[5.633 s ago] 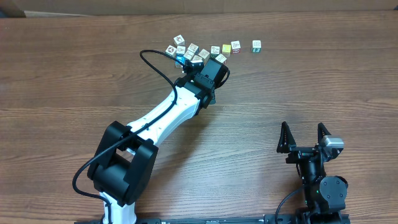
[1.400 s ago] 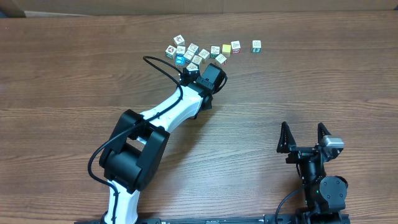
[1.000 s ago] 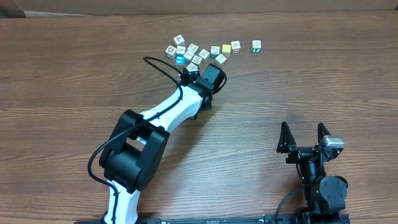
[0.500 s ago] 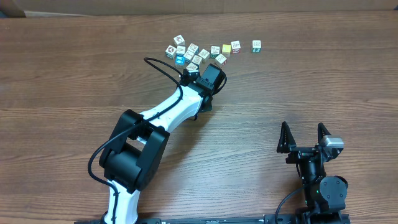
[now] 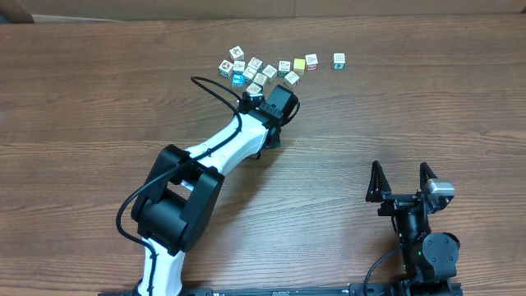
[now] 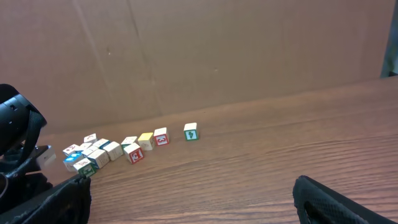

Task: Form a horizontal line

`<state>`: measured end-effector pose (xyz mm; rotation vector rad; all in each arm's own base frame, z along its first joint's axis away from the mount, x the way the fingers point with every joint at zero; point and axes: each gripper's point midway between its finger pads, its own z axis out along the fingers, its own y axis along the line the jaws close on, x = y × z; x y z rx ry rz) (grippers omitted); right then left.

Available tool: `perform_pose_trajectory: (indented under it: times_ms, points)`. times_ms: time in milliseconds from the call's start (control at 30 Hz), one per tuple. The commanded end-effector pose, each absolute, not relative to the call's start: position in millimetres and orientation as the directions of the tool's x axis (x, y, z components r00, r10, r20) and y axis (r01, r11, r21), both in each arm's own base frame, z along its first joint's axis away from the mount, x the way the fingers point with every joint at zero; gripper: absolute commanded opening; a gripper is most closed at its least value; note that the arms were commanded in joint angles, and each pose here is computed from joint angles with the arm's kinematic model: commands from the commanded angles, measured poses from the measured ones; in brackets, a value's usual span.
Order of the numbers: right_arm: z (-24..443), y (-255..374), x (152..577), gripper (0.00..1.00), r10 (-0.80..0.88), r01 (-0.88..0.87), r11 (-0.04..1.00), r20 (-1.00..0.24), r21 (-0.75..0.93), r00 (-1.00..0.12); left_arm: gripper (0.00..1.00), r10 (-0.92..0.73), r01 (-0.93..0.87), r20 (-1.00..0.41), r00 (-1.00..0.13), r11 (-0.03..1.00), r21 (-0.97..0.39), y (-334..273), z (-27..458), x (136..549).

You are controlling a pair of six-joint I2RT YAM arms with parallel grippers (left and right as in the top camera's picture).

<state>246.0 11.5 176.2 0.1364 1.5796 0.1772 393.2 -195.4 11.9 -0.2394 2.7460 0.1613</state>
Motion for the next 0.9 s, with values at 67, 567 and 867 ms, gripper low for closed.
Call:
perform_pose_trajectory:
  times_ms: [67, 567, 867]
  points:
    - [172, 11, 246, 1.0, 0.193, -0.023, 0.981, -0.981, 0.194, -0.017, 0.53, -0.126, -0.173, -0.362, -0.924, 0.98, 0.101, -192, 3, 391]
    - [172, 11, 246, 1.0, 0.193, -0.023, 0.981, -0.981, 0.194, -0.017, 0.68, -0.137, -0.201, -0.452, -0.881, 0.975, 0.097, -192, 30, 414]
    - [172, 11, 246, 1.0, 0.193, -0.023, 0.981, -0.981, 0.194, -0.017, 0.78, -0.138, -0.19, -0.577, -0.805, 0.981, 0.032, -204, 91, 459]
